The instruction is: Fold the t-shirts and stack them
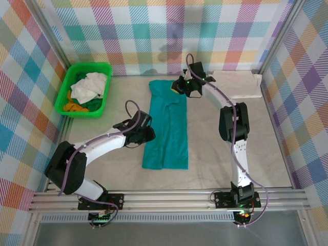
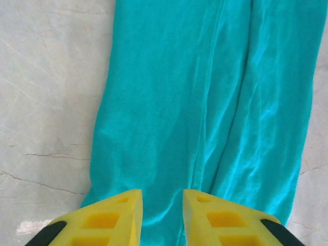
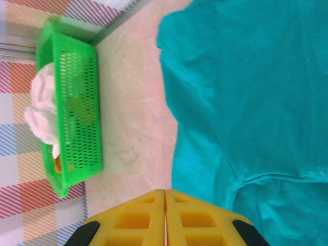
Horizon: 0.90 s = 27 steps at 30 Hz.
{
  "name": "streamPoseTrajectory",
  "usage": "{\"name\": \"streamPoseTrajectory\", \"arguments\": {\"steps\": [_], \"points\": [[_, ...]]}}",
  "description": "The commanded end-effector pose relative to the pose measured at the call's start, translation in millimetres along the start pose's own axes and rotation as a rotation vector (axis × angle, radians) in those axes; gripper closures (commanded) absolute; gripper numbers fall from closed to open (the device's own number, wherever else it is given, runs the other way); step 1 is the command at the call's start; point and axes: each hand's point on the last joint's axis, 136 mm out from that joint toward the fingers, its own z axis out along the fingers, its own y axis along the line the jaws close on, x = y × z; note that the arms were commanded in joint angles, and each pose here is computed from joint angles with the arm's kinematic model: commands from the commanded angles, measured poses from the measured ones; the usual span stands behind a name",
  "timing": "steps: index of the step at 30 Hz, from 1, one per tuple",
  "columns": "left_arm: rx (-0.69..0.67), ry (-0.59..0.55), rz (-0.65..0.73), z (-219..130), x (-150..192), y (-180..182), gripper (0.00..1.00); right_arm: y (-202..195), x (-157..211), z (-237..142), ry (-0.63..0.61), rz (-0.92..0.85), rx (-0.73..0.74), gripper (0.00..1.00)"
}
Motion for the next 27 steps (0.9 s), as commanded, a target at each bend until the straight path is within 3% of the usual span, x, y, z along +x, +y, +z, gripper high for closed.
{"name": "streamPoseTrajectory", "arguments": {"steps": [1, 9, 17, 23, 27], "points": [[-0.034, 0.077, -0.025, 19, 28, 22, 0.74, -36, 15, 32, 0.056, 0.007, 0.044, 0.9], [-0.109, 0.153, -0.115, 36, 83, 69, 0.78, -75, 24, 61, 0.087, 0.053, 0.085, 0.91], [-0.15, 0.131, -0.13, 20, 97, 86, 0.76, -75, 36, 63, 0.111, 0.086, 0.069, 0.91], [-0.14, 0.074, -0.085, -4, 70, 69, 0.68, -3, 29, 4, 0.076, -0.019, -0.006, 0.85], [-0.054, 0.045, -0.086, -24, 57, 54, 0.67, 29, 48, -54, 0.022, -0.097, -0.047, 0.82]]}}
